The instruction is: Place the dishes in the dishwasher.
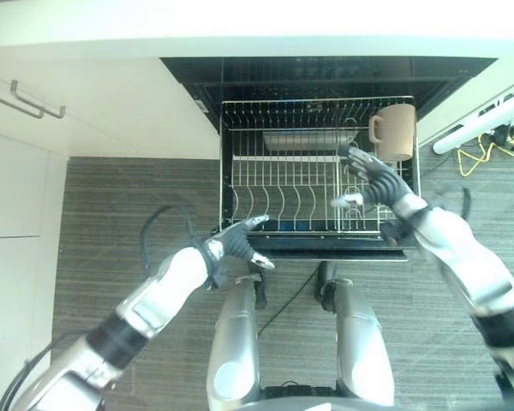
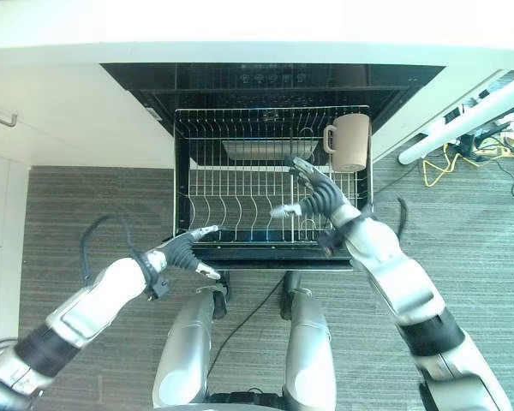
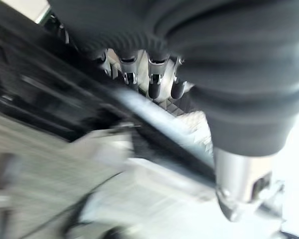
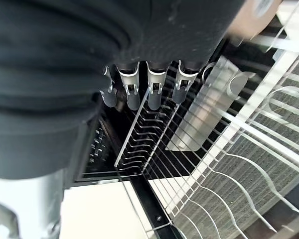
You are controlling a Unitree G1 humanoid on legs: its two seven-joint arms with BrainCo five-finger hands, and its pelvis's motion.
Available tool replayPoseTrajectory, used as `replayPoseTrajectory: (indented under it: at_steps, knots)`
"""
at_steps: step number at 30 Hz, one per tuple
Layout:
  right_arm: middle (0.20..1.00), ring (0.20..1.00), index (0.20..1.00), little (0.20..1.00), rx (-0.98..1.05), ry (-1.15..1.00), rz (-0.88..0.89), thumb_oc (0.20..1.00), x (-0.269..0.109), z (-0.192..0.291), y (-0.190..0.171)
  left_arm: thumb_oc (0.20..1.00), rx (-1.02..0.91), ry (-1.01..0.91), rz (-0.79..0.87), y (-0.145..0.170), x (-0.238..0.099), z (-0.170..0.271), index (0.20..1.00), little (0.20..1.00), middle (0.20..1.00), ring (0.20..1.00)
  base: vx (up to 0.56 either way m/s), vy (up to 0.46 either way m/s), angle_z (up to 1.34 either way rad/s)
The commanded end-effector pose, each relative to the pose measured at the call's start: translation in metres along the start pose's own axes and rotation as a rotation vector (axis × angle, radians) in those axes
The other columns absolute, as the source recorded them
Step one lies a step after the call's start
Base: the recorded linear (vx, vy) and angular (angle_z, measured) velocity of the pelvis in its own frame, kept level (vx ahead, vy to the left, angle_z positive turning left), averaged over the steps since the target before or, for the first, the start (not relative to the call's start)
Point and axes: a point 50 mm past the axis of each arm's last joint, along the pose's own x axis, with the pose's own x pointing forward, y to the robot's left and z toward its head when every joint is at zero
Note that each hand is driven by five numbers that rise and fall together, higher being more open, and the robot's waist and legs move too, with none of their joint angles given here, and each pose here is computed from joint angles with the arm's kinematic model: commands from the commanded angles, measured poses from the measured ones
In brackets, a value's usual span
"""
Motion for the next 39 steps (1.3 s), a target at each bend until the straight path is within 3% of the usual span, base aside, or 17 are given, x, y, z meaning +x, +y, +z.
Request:
replayPoseTrajectory:
  at_steps: [1,3,4,16,25,39]
  knots:
    - [1.0,1.0,1.0,1.0,0.047,-0.33,-0.017,1.0,-0.007,0.045,-0.012,1.0,-0.08,-0.368,0.186,0.019,-0.016,0.049,1.0,1.0,1.0,1.0,0.12,-0.14,-0.02]
    - [1.0,1.0,1.0,1.0,0.076,-0.394,-0.011,1.0,-0.017,0.045,-0.011,1.0,-0.104,-0.5,0.302,0.033,-0.023,0.063,1.0,1.0,1.0,1.0,0.14,-0.147,0.02]
    - [1.0,1.0,1.0,1.0,0.128,-0.483,-0.004,1.0,-0.026,0.051,-0.013,1.0,-0.132,-0.656,0.419,0.047,-0.03,0.081,1.0,1.0,1.0,1.0,0.18,-0.159,0.0]
    - [1.0,1.0,1.0,1.0,0.248,-0.707,0.016,1.0,-0.04,0.069,-0.01,1.0,-0.255,-1.098,0.584,0.063,-0.061,0.122,1.0,1.0,1.0,1.0,0.11,0.007,0.02]
    - [1.0,1.0,1.0,1.0,0.293,-0.804,-0.016,1.0,-0.04,0.074,0.003,1.0,-0.28,-1.164,0.637,0.062,-0.064,0.127,1.0,1.0,1.0,1.0,0.01,0.174,-0.03]
    - [1.0,1.0,1.0,1.0,0.344,-0.84,0.026,1.0,-0.04,0.078,-0.006,1.0,-0.35,-1.055,0.714,0.071,-0.063,0.106,1.0,1.0,1.0,1.0,-0.17,-0.021,-0.12]
